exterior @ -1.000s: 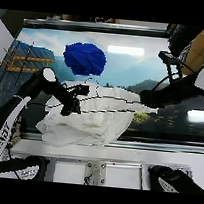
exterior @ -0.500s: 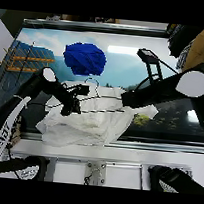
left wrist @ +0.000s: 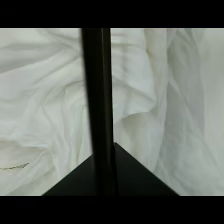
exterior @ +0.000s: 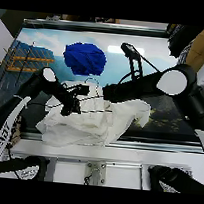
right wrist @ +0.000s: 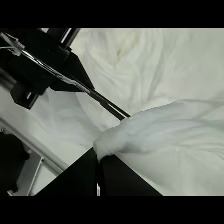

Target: Fold the clothes and pants, and hang the long-sleeved shirts on hangers.

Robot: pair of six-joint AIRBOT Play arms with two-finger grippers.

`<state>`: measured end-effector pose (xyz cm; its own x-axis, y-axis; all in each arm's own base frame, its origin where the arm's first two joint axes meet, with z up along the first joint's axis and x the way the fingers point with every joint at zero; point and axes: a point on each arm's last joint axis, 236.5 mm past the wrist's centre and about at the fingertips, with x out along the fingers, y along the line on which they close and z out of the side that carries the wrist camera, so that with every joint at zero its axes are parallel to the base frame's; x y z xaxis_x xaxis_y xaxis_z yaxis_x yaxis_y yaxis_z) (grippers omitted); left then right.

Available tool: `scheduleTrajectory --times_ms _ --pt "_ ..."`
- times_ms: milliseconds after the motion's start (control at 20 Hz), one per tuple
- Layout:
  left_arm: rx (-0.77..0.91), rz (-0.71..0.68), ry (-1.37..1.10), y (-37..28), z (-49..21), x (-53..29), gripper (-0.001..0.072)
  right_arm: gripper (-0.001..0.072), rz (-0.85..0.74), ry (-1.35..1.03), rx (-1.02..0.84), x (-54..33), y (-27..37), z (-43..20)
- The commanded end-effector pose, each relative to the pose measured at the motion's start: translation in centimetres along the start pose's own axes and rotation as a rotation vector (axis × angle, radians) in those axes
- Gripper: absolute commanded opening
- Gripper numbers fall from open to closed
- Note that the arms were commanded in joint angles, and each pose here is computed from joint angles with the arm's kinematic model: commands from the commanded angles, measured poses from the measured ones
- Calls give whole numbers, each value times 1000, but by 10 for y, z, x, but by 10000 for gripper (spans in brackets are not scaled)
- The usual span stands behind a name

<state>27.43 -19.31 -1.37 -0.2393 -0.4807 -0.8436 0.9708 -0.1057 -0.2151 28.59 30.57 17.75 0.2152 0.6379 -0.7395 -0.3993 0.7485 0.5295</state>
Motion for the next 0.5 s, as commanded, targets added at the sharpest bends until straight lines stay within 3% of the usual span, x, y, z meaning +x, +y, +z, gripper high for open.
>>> scheduleTrajectory --times_ms 0,450 --pt "1 0 0 0 0 0 7 7 45 -18 -7 16 16 7" --pt "1 -3 0 -1 0 0 7 10 40 45 -80 36 20 -1"
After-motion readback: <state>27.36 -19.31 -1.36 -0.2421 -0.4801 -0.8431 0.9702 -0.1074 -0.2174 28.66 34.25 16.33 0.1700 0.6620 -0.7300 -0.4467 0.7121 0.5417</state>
